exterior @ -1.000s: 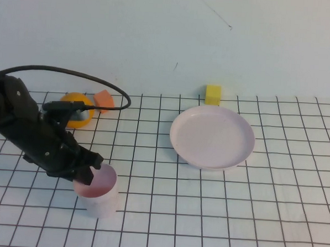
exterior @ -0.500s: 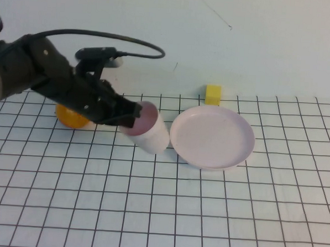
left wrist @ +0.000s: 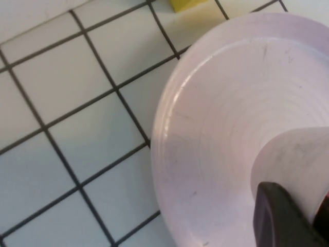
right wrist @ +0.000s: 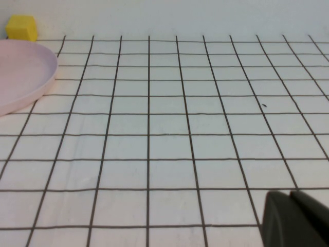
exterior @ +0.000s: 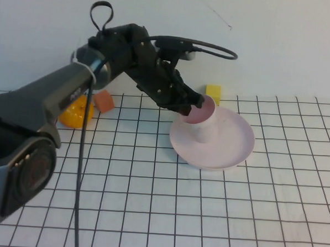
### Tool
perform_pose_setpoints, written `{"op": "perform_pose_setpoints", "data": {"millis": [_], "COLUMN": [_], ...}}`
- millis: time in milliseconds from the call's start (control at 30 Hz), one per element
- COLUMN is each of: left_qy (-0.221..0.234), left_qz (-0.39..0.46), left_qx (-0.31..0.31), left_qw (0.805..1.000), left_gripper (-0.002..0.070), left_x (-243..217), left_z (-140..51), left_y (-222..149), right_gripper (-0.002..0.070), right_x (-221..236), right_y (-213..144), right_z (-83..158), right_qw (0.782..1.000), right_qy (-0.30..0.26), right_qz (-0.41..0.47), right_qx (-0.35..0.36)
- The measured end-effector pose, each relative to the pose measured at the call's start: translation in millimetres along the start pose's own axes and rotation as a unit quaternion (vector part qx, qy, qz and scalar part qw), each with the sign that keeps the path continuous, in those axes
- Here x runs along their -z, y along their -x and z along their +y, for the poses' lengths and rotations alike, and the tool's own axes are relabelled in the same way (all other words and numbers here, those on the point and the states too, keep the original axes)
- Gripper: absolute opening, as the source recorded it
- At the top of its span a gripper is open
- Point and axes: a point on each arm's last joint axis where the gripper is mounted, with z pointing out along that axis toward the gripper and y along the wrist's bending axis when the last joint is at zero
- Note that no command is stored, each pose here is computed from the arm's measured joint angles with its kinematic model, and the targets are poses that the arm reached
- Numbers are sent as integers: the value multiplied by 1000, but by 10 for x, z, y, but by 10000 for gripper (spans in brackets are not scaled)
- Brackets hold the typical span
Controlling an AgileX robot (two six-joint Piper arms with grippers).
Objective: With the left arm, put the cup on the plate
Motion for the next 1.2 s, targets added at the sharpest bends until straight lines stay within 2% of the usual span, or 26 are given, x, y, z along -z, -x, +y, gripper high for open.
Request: {"op": "perform_pose_setpoints", "data": {"millis": [133,233,333,400,467,533,600,667,733,800,900,933,1000,1100,1200], "left_qy": [17,38,44,44,47,52,63,79,106,145,201,213,225,225,222], "left_qz": [29,35,35,28,17,-3,-31,-58,-82,-106,-138,-152,-186,-248,-302], "left_qx": [-37,-64,-77,-77,-82,-91,-104,-113,-118,-126,-123,-118,-105,-90,-90], "left_qw": [999,997,995,996,995,994,992,989,984,976,962,958,951,938,923], "left_gripper": [16,65,212,347,446,500,510,495,452,367,197,137,64,19,6], "left_x": [-260,-343,-377,-363,-278,-141,92,411,749,1158,1759,1968,2359,2991,3541], "left_z": [-104,-185,-222,-261,-286,-326,-376,-415,-442,-474,-509,-546,-601,-765,-922], "left_y": [-7,16,32,67,140,245,368,473,542,591,598,585,552,439,272], "right_gripper": [-2,-2,-2,-2,-2,-2,-2,-2,-2,-2,-2,-2,-2,-2,-2], "right_x": [0,0,0,0,0,0,0,0,0,0,0,0,0,0,0], "right_y": [0,0,0,0,0,0,0,0,0,0,0,0,0,0,0], "right_z": [0,0,0,0,0,0,0,0,0,0,0,0,0,0,0], "right_qw": [1000,1000,1000,1000,1000,1000,1000,1000,1000,1000,1000,1000,1000,1000,1000], "right_qy": [0,0,0,0,0,0,0,0,0,0,0,0,0,0,0], "right_qz": [0,0,0,0,0,0,0,0,0,0,0,0,0,0,0], "right_qx": [0,0,0,0,0,0,0,0,0,0,0,0,0,0,0]}}
